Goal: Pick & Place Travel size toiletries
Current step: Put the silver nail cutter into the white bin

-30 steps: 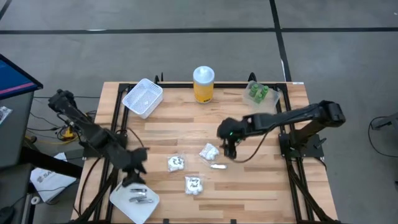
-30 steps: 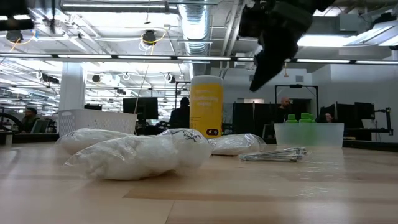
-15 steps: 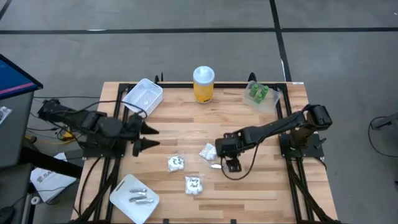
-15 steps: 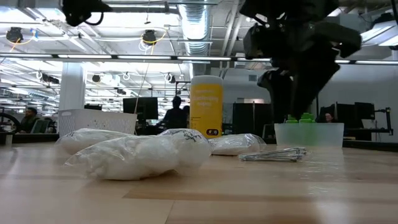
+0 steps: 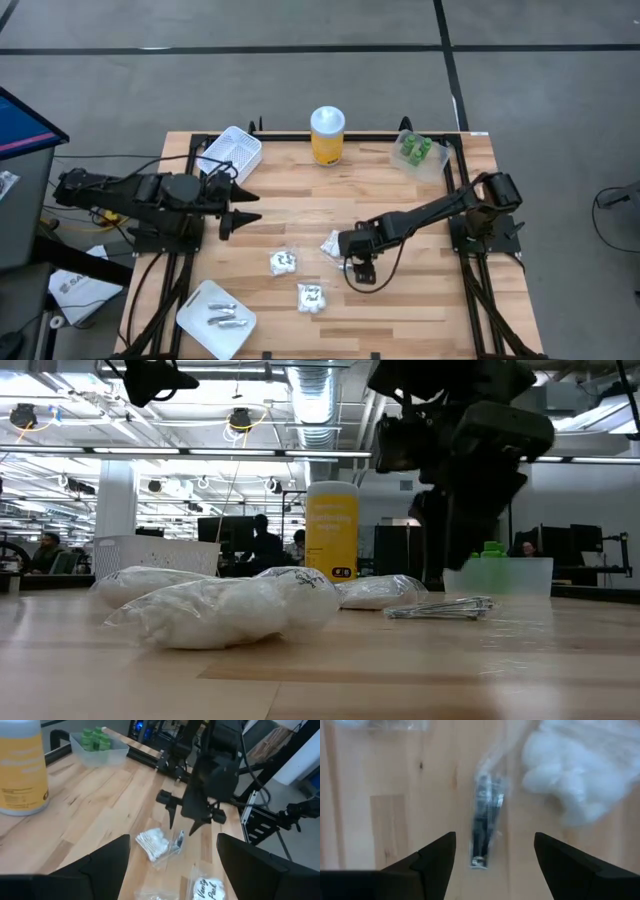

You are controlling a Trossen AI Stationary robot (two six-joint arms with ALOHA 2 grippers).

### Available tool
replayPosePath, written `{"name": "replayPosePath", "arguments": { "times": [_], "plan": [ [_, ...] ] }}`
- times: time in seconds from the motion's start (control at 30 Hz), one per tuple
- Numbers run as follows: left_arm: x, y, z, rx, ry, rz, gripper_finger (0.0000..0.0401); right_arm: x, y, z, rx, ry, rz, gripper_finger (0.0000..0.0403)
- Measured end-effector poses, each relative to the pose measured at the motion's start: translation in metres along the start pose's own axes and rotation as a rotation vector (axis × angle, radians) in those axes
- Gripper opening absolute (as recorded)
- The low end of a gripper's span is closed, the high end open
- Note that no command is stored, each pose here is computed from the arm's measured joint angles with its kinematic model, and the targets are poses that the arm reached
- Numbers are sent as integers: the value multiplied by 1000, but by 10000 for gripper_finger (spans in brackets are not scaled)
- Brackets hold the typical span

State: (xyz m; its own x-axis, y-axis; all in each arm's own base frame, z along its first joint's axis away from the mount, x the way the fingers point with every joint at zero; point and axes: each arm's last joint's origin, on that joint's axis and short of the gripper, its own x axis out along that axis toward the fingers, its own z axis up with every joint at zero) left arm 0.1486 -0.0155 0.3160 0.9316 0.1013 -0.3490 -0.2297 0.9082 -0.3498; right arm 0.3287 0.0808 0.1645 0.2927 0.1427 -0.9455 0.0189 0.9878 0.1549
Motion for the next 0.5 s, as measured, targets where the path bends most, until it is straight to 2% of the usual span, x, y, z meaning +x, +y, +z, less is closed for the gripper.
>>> {"name": "replayPosePath", "arguments": {
  "times": [0.37,0.5],
  "plan": [
    [2,7,4,7,6,-17,295,37,12,-11,39,114,-49,260],
    [2,9,5,2,1,-5,295,44,11,-14,130,142,-125,248]
  ]
}}
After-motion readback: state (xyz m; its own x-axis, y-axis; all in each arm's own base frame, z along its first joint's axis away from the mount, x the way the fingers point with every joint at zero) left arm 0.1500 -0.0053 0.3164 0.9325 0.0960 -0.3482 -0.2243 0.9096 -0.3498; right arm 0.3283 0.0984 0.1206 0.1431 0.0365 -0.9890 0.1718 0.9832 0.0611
